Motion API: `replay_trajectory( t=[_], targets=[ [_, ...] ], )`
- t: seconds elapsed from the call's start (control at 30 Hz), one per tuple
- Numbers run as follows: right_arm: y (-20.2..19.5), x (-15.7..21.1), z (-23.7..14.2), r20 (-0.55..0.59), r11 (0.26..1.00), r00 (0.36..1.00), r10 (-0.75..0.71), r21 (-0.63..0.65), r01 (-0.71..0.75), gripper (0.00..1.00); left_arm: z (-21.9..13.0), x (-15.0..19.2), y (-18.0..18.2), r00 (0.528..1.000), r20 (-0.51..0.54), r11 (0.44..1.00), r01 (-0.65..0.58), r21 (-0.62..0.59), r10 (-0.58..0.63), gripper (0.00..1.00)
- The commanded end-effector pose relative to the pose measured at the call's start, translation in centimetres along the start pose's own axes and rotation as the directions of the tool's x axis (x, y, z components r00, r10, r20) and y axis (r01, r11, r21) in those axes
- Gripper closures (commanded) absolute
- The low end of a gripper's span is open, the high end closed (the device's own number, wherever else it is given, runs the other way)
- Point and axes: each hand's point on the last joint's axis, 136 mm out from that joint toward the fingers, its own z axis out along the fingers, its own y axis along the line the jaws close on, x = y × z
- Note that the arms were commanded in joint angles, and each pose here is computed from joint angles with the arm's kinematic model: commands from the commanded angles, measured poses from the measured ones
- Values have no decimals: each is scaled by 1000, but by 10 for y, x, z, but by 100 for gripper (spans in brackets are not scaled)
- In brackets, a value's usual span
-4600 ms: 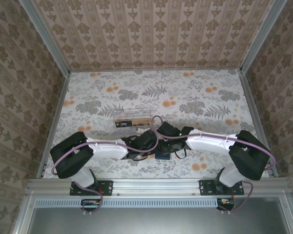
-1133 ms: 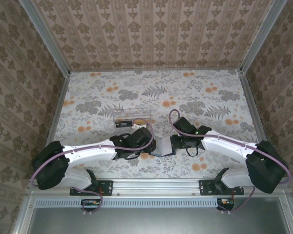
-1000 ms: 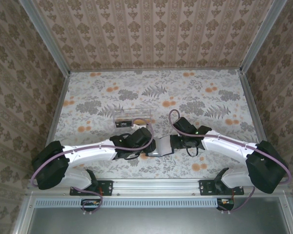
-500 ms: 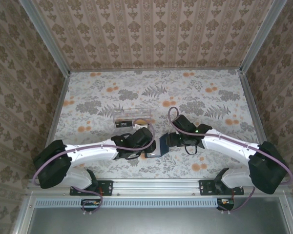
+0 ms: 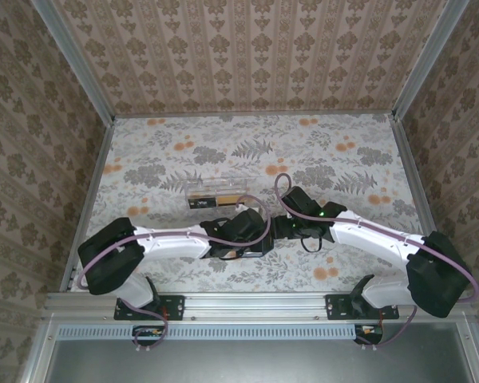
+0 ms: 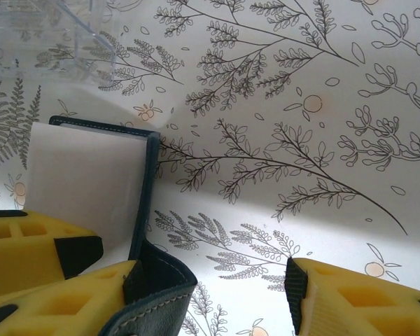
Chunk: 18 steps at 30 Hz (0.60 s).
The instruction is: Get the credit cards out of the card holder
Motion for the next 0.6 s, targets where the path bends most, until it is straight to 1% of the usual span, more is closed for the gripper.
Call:
replay_trajectory(
  t=[0.0, 0.1, 0.13, 0.2, 0.27, 0.37, 0.47, 0.57],
  targets=[
    [12, -1, 6, -25, 999, 1000, 5, -36, -6, 42, -18, -10, 7, 998, 58, 1000, 7, -23, -6, 67],
    [7, 3, 13, -41, 1000, 999, 4, -12, -5, 48, -32, -12, 25, 995, 91, 997, 41, -60, -36, 65],
    [2, 8, 21, -65, 1000, 998, 4, 10, -4, 50, -36, -12, 31, 994, 97, 996, 54, -71, -47, 65],
    [-3, 13, 28, -84, 999, 996, 2, 32, 1, 57, -42, -12, 45, 991, 113, 992, 83, -92, -72, 64],
    [-10, 18, 32, -98, 998, 995, 3, 61, 3, 59, -46, -12, 57, 987, 123, 988, 112, -102, -100, 63],
    [-13, 21, 34, -100, 998, 995, 3, 69, 4, 60, -50, -10, 72, 982, 132, 983, 148, -112, -133, 61],
    [-13, 23, 36, -105, 998, 994, 4, 65, 3, 74, -49, -7, 79, 982, 124, 981, 158, -113, -144, 61],
    [-13, 24, 38, -112, 998, 994, 6, 65, 1, 82, -45, -4, 82, 982, 111, 980, 163, -113, -151, 61]
  ],
)
